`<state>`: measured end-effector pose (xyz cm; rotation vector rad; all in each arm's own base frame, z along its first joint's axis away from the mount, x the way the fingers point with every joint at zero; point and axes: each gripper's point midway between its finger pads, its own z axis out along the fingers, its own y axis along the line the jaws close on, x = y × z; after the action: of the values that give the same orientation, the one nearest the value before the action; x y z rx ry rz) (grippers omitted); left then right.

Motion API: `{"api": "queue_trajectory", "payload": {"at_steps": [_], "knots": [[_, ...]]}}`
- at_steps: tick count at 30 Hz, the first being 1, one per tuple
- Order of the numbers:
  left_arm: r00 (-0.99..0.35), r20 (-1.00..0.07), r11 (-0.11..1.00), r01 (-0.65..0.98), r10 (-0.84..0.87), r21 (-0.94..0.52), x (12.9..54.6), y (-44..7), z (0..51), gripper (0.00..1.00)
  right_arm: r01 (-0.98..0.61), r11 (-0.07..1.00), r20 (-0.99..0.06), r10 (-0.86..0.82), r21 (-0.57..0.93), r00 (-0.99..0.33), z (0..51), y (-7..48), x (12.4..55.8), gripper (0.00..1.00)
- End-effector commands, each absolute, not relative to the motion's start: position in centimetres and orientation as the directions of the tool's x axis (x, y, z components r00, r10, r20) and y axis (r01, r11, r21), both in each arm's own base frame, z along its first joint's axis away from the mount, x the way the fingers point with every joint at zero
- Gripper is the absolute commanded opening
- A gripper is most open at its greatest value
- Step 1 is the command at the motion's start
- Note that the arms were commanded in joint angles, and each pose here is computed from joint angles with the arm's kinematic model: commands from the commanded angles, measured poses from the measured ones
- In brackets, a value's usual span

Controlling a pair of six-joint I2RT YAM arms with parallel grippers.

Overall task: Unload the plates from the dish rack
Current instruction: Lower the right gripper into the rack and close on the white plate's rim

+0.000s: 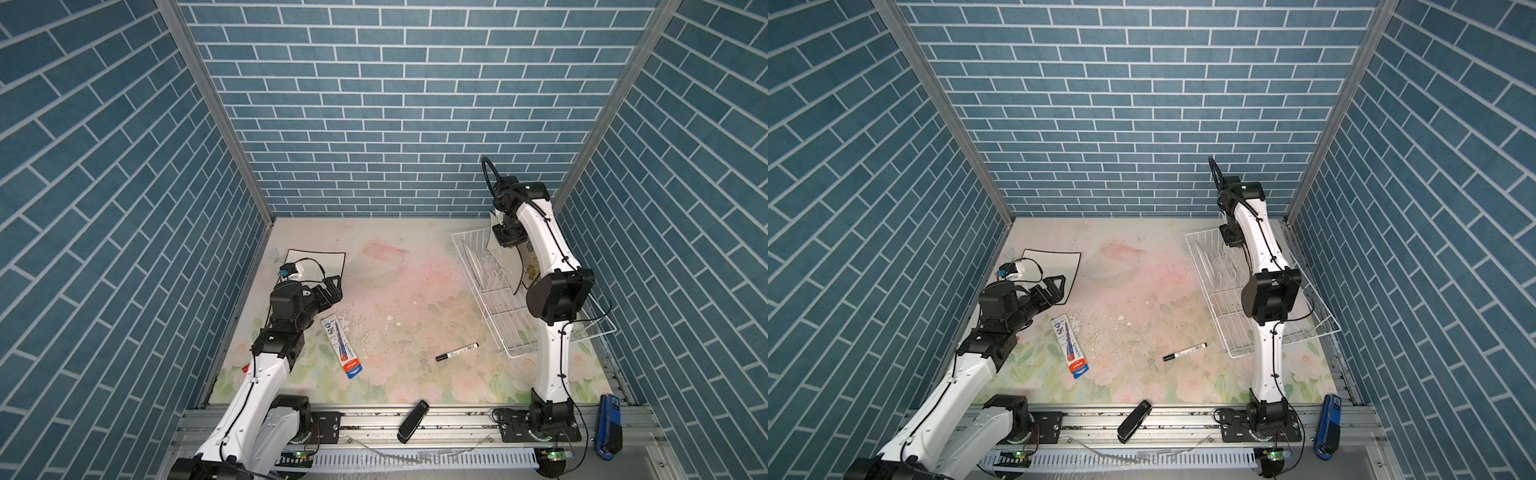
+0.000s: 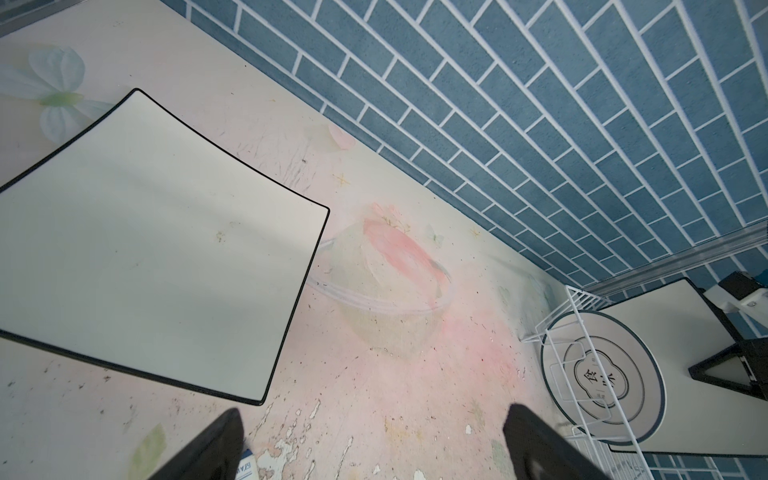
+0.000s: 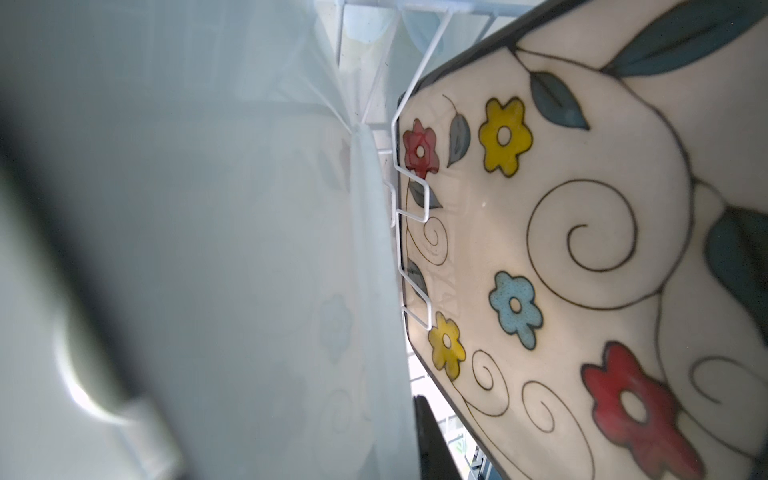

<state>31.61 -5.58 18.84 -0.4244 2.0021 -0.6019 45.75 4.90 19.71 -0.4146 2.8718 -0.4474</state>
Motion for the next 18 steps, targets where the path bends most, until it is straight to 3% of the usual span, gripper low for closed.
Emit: {"api": "queue_trajectory", "payload": {"at_steps": [1,18], "knots": [[-0.465,-0.722,0.826,-0.036,-0.512,-0.563,31.42,-5.6,19.38,1.0,-0.288,0.915,-0.1,-0.326,-0.284,-0.94,18.83,5.6,44.63,0.13],[-0.459,-0.727,0.829,-0.04,-0.511,-0.557,31.39,-5.43,19.7,1.0,-0.284,0.898,-0.101,-0.334,-0.336,-0.937,19.38,5.04,44.59,0.03]]}}
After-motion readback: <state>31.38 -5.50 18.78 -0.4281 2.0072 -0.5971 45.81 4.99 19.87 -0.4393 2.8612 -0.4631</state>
